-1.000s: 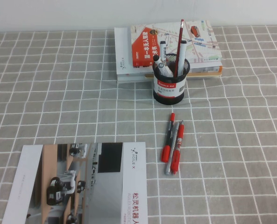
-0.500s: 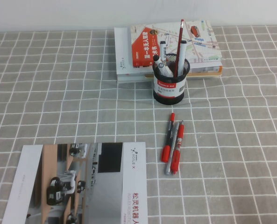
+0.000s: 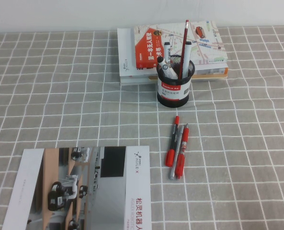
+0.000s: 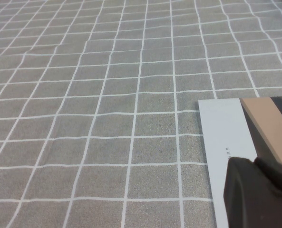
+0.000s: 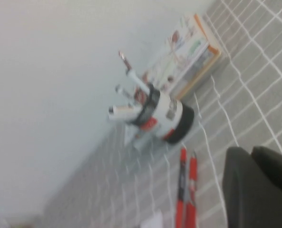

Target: Put the pen into the pen holder

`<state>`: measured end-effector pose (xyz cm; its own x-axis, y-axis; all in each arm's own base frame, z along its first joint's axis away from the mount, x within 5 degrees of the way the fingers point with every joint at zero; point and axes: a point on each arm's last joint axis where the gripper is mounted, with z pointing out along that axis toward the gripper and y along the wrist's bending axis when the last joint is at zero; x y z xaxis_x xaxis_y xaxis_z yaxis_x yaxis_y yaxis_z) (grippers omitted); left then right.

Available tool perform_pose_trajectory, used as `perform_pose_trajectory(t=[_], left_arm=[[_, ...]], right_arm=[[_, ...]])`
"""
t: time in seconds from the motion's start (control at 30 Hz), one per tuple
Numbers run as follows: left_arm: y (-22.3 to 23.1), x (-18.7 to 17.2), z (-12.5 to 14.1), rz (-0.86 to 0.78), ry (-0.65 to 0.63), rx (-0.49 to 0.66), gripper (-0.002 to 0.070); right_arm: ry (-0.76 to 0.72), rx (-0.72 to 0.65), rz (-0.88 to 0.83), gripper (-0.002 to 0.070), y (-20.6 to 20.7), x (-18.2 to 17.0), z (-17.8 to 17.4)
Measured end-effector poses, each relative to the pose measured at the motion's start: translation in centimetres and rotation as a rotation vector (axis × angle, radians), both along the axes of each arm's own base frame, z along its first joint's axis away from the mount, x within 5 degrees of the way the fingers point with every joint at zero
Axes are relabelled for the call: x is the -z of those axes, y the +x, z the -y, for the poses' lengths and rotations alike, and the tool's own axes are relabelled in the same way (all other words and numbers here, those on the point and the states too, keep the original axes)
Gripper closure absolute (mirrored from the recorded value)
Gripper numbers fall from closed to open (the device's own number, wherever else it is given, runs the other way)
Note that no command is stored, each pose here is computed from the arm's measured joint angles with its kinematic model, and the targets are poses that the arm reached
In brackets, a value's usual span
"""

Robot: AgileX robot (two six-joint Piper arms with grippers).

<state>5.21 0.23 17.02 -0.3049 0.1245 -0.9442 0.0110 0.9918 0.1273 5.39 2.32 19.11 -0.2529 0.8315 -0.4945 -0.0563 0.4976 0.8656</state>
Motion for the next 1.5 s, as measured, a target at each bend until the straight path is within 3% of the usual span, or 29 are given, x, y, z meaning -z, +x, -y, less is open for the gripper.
perform_pose_trajectory(t=[0.2, 0.37, 0.47, 0.7, 0.93, 1.17, 1.37, 1.5], left_arm=[[0.0, 0.0, 0.0, 0.0, 0.0, 0.0, 0.0678], [0.0, 0.0, 0.0, 0.0, 0.0, 0.0, 0.0678], [0.0, 0.0, 0.0, 0.0, 0.0, 0.0, 0.0678], [0.0, 0.0, 0.0, 0.0, 0.0, -0.002, 0.0678], [0.0, 0.0, 0.0, 0.0, 0.0, -0.002, 0.0678], [0.0, 0.0, 0.0, 0.0, 0.0, -0.002, 0.0678], [0.0, 0.0, 0.0, 0.0, 0.0, -0.002, 0.0678], [0.0, 0.0, 0.0, 0.0, 0.0, -0.002, 0.0678]], right_arm=[[-0.312, -0.147, -0.026, 0.0689, -0.4, -2.7, -0.9], [-0.601, -0.318, -0.28, 0.0689, 1.3, -7.0, -0.9], [-0.683, -0.442, -0.477, 0.0689, 3.3, -9.0, -0.7], [-0.79, -0.632, -0.738, 0.0688, 9.7, -12.6, -0.1], [-0.938, -0.673, -0.872, 0.0688, 15.7, -12.9, -2.8], [-1.168, -0.695, -0.922, 0.0688, 20.0, -11.3, -9.3], [-1.126, -0.773, -0.929, 0.0689, 22.7, -10.0, -13.2], [-1.091, -0.75, -0.969, 0.0688, 24.7, -8.8, -14.5]])
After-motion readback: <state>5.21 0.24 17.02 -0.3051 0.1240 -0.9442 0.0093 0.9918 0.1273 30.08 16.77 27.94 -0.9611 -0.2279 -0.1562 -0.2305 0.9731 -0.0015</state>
